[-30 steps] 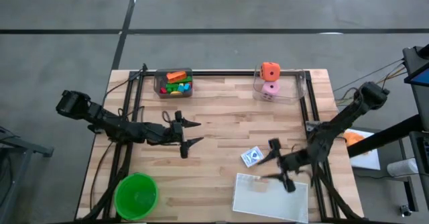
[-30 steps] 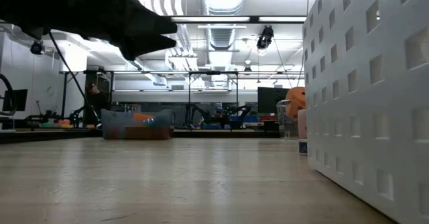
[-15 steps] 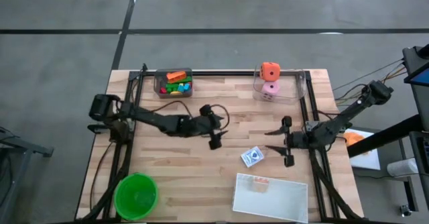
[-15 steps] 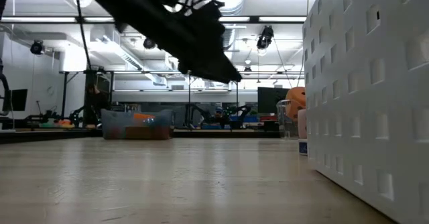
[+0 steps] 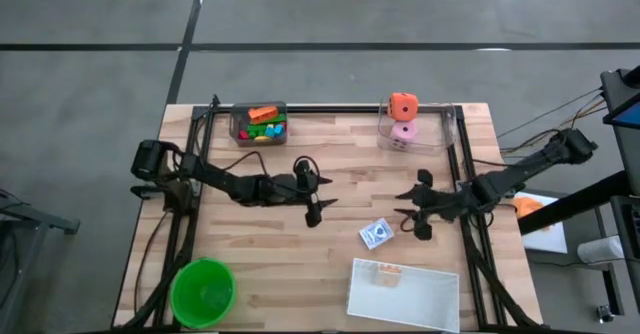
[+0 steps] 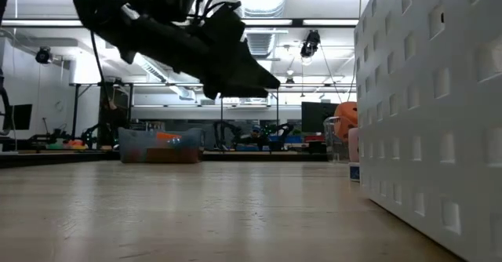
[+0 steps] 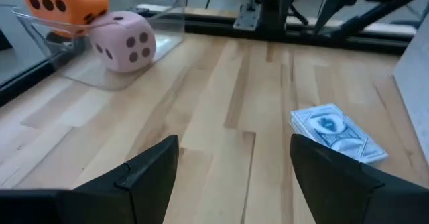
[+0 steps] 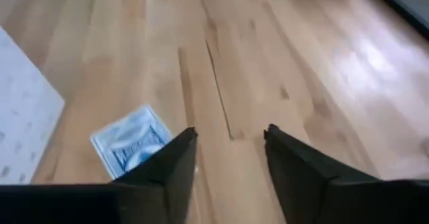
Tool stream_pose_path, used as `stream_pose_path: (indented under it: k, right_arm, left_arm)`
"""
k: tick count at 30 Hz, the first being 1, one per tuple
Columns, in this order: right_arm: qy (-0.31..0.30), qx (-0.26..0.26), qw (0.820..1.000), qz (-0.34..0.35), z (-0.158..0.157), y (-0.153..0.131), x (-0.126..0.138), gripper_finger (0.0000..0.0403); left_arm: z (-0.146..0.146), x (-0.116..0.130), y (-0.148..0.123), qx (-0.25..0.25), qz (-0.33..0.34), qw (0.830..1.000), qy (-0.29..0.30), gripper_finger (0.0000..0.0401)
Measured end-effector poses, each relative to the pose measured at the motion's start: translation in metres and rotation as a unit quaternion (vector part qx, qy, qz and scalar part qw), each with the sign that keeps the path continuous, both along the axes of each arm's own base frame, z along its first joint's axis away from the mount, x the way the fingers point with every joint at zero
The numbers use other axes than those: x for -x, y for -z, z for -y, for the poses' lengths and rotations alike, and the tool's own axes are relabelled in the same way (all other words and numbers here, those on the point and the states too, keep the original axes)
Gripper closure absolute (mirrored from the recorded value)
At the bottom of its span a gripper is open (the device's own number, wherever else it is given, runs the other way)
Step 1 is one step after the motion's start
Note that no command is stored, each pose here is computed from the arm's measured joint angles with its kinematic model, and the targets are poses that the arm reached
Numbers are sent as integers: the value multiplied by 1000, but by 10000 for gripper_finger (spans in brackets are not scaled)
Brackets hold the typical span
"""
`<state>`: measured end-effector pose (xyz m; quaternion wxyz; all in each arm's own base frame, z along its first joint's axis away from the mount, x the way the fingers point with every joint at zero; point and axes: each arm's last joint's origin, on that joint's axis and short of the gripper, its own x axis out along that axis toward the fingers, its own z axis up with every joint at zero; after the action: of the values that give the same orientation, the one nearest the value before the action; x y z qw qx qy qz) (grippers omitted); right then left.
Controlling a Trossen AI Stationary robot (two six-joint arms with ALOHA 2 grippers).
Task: Pick & Place Toys
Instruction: Put the blue deck of cards into the white bin
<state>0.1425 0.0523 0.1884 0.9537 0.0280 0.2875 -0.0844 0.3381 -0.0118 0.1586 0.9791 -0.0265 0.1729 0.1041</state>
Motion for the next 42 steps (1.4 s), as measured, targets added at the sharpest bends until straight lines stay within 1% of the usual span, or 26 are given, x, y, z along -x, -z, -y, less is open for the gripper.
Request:
stream_pose_path:
  k: [3, 6, 7, 8, 12, 16, 20, 23, 30, 33, 36, 39, 42]
  right_arm:
    - [-11, -11, 999, -40, 5, 0, -7, 285]
    - [-31, -26, 997, -73, 12, 2, -16, 351]
    - [-37, -30, 995, -82, 15, 3, -19, 369]
    - [-42, -35, 994, -93, 17, 6, -21, 374]
    - [-76, -53, 986, -135, 27, 17, -30, 381]
    - [-125, -82, 976, -159, 31, 24, -41, 385]
    - [-169, -118, 962, -178, 33, 26, -54, 385]
    - [-196, -133, 951, -196, 33, 31, -66, 385]
    - [-211, -134, 935, -253, 34, 52, -90, 386]
    - [-218, -134, 932, -255, 34, 57, -102, 386]
    - [-216, -125, 936, -246, 35, 61, -113, 386]
    - [-200, -89, 947, -235, 37, 60, -123, 386]
    - [-159, -38, 960, -229, 42, 56, -131, 386]
  left_arm:
    - [-3, 5, 3, 2, 13, 1000, -5, 118]
    - [-8, 7, 5, 2, 11, 1000, -13, 118]
    - [-10, 8, 6, 1, 9, 1000, -15, 118]
    - [-11, 9, 7, 2, 8, 1000, -18, 118]
    - [-17, 11, 9, 8, 2, 1000, -28, 118]
    - [-18, 11, 10, 12, 0, 1000, -27, 118]
    - [-18, 12, 11, 15, 1, 1000, -27, 118]
    - [-18, 12, 11, 20, 2, 999, -30, 118]
    - [-18, 13, 12, 28, 0, 999, -31, 118]
    - [-18, 13, 12, 29, 0, 999, -32, 118]
    - [-18, 13, 12, 29, 0, 999, -32, 118]
    - [-18, 13, 12, 29, 0, 999, -32, 118]
    - [-18, 13, 12, 29, 0, 999, -32, 118]
